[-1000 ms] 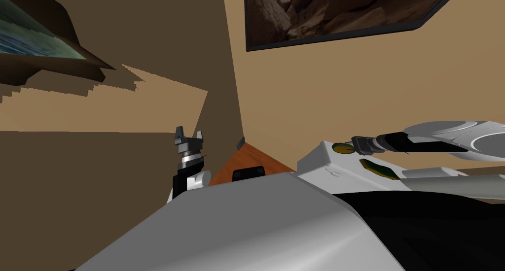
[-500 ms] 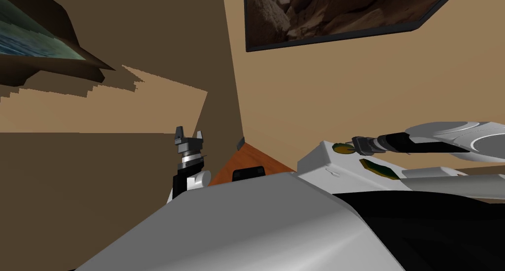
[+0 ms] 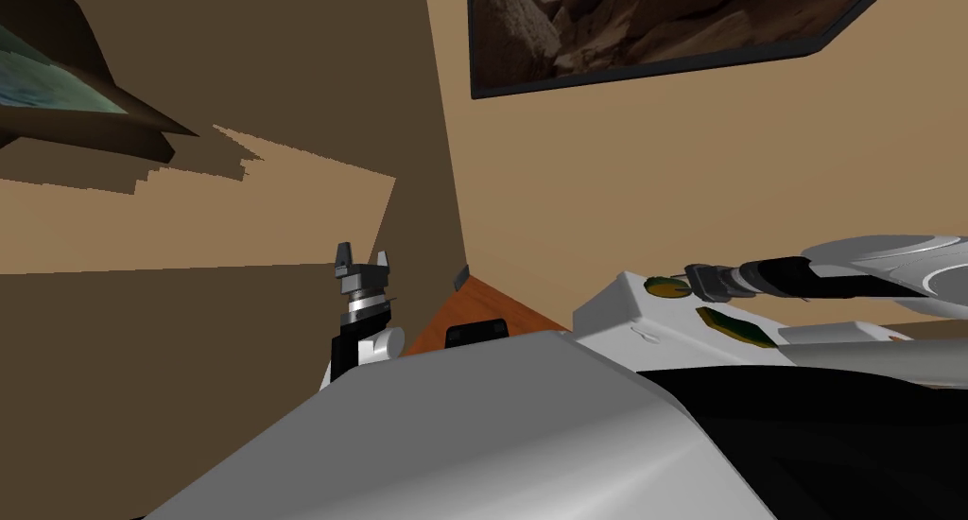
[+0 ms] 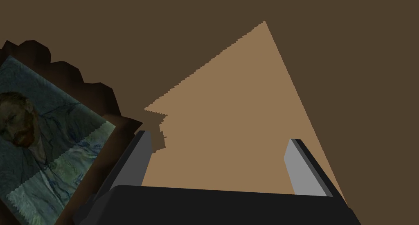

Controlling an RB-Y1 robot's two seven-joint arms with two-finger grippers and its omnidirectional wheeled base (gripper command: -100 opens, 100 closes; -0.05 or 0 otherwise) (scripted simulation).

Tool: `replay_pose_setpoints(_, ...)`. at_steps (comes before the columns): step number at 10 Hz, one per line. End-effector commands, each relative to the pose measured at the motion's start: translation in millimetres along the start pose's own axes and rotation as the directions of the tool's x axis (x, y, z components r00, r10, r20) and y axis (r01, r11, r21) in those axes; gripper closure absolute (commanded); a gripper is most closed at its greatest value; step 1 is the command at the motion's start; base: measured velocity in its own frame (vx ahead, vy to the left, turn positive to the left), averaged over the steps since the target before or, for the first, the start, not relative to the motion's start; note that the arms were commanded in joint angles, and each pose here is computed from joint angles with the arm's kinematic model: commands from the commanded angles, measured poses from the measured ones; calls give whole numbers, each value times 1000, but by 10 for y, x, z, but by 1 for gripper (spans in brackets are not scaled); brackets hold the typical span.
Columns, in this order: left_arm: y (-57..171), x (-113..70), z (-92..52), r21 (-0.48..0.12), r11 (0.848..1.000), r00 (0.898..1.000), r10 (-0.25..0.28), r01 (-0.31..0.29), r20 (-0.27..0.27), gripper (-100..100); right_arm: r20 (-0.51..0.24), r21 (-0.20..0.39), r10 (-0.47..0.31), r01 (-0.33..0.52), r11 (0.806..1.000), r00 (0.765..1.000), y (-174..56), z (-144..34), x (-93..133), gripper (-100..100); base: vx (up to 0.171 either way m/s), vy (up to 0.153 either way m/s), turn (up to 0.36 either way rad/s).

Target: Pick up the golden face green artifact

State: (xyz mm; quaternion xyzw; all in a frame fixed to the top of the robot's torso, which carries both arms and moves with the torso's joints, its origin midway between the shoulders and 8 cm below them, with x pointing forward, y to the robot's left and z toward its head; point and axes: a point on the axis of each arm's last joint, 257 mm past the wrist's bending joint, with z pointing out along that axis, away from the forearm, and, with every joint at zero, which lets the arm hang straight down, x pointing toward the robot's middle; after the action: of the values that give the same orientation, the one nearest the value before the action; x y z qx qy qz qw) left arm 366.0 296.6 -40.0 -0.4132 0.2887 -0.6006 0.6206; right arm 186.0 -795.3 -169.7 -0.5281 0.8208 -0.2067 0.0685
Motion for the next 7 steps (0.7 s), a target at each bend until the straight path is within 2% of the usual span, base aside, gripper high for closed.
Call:
replay_pose_setpoints(1,0,0,0,0,1000,1000,0,0,0,0,-2,1,-5,5,1000,1000,7,-24,55,100,46,32,-31)
replay_pose_setpoints(6,0,0,0,0,1000,1000,0,0,0,0,25,-1,-31,31,1000,999,103,-86,166,100,52,30,-44)
replay_pose_setpoints(7,0,0,0,0,1000,1000,0,0,0,0,10,6,-27,27,1000,1000,83,-123,228,100,63,35,-14)
